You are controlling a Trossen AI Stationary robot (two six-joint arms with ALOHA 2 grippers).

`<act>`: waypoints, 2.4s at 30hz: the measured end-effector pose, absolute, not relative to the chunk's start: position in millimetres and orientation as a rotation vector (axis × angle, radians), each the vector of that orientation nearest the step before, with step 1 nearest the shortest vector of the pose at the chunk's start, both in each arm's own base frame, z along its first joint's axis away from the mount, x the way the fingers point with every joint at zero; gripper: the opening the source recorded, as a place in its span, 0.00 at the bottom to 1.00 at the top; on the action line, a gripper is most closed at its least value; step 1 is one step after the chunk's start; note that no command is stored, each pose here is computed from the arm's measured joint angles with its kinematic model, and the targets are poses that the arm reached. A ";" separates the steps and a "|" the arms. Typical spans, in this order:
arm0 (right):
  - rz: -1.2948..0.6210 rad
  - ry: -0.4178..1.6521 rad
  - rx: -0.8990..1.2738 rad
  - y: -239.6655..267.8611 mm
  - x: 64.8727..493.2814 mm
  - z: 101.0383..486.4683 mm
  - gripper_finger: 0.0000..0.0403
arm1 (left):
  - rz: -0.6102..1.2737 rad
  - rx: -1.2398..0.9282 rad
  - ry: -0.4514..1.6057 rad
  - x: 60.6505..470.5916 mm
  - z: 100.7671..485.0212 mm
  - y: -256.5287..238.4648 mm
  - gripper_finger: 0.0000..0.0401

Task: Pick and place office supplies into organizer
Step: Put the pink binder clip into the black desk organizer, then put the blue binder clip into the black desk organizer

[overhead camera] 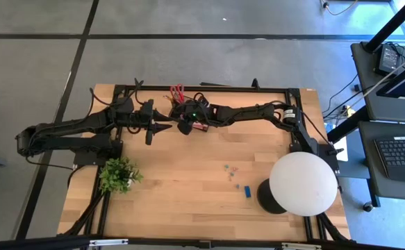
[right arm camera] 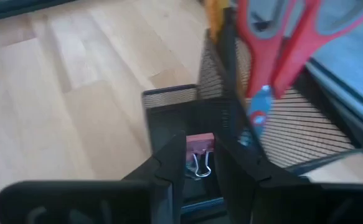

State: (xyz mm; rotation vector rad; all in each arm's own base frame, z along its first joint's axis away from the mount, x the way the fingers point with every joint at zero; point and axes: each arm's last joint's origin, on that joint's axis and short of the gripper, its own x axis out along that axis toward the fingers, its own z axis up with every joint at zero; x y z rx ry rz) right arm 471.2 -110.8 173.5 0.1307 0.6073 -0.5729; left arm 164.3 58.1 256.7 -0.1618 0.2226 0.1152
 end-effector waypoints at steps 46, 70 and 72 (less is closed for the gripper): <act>0.572 1.654 -0.489 46.5 381.3 197.3 0.51 | 0.133 -0.160 0.224 164.4 256.5 58.7 0.32; 0.845 1.458 -0.844 58.8 384.7 171.1 0.51 | 0.134 -0.170 0.252 163.7 253.7 58.4 0.32; 0.867 1.440 -0.818 59.8 385.0 171.1 0.51 | 0.134 -0.170 0.252 163.7 253.7 58.4 0.32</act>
